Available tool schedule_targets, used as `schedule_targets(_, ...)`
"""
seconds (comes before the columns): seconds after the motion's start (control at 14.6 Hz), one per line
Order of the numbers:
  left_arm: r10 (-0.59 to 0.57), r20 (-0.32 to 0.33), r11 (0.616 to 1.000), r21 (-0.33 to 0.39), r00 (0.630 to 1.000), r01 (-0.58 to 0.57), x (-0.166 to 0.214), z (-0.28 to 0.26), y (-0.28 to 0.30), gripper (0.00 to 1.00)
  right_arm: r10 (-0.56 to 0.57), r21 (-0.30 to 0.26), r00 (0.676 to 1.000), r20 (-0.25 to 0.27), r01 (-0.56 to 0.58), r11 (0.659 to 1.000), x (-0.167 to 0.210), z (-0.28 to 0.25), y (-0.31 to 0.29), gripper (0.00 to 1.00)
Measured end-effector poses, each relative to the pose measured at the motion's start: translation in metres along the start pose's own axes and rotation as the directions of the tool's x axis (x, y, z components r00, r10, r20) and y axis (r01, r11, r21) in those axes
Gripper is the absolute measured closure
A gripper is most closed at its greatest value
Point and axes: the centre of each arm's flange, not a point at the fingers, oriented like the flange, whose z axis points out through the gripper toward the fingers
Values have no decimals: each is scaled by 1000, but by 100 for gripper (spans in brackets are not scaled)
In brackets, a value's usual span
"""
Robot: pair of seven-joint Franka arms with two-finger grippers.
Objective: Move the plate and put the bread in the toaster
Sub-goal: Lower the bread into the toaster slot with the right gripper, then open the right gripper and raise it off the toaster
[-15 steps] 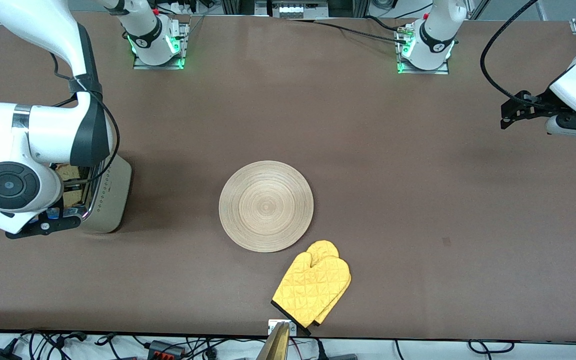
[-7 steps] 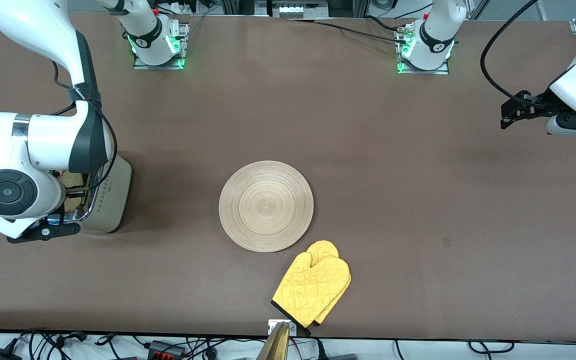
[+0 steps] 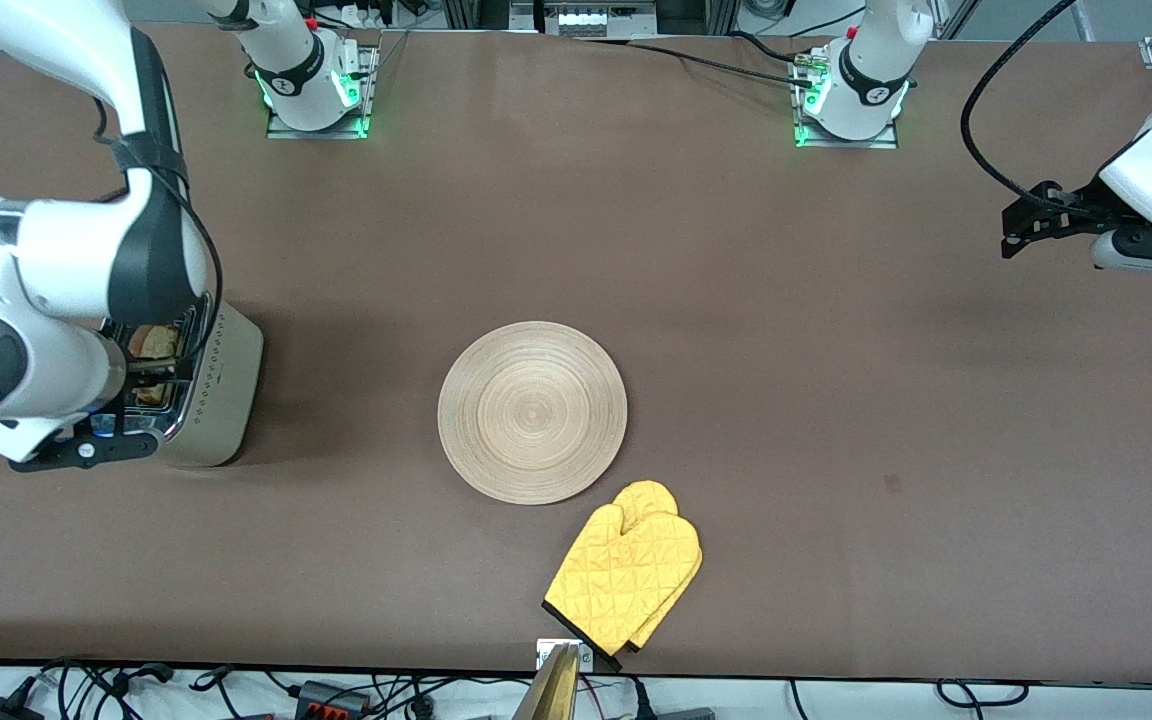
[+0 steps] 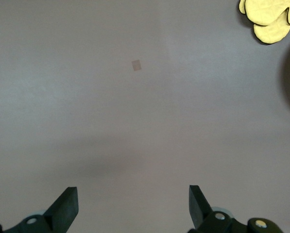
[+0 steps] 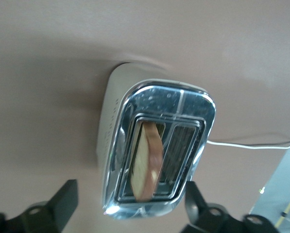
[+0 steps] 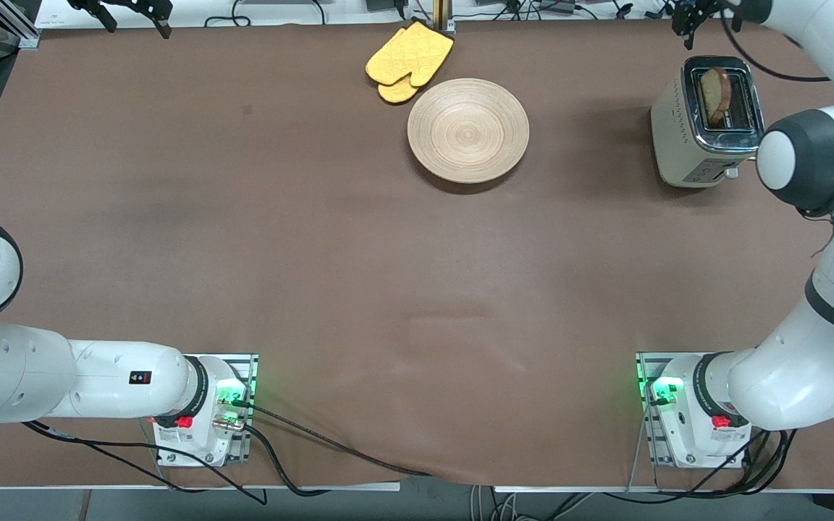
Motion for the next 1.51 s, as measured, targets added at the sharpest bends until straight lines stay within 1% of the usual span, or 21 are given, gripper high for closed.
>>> schedule_targets(0.07,0,0,1000,0,1000,0,0,0,0,0,9,31,1000,-10,-9,999,-8,-11,5,0)
schedule_targets(0.27,0,0,1000,0,1000,0,0,0,0,0,46,161,996,-71,-34,986,-37,-50,29,0)
schedule_targets(0.34,0,0,1000,0,1000,0,0,0,0,0,52,189,995,-83,-36,981,-46,-60,36,0)
schedule_targets(0.48,0,0,1000,0,1000,0,0,0,0,0,55,209,994,-97,-34,977,-54,-70,39,0)
schedule_targets(0.62,0,0,1000,0,1000,0,0,0,0,0,42,213,994,-101,-20,977,-53,-71,31,0)
schedule_targets(0.69,0,0,1000,0,1000,0,0,0,0,0,34,213,993,-116,-9,977,-51,-75,25,0)
schedule_targets(0.89,0,0,1000,0,1000,0,0,0,0,0,24,201,982,-185,14,979,-48,-96,12,0)
schedule_targets(0.96,0,0,1000,0,1000,0,0,0,0,0,25,200,981,-194,14,980,-46,-97,12,0)
schedule_targets(1.17,0,1,1000,0,1000,0,0,0,0,0,34,205,982,-186,5,979,-45,-93,17,0)
schedule_targets(1.31,0,3,1000,0,1000,0,0,0,0,0,38,211,989,-142,-7,977,-50,-88,23,0)
schedule_targets(1.51,0,4,1000,0,1000,0,0,0,0,0,71,233,993,-93,-48,971,-56,-76,49,0)
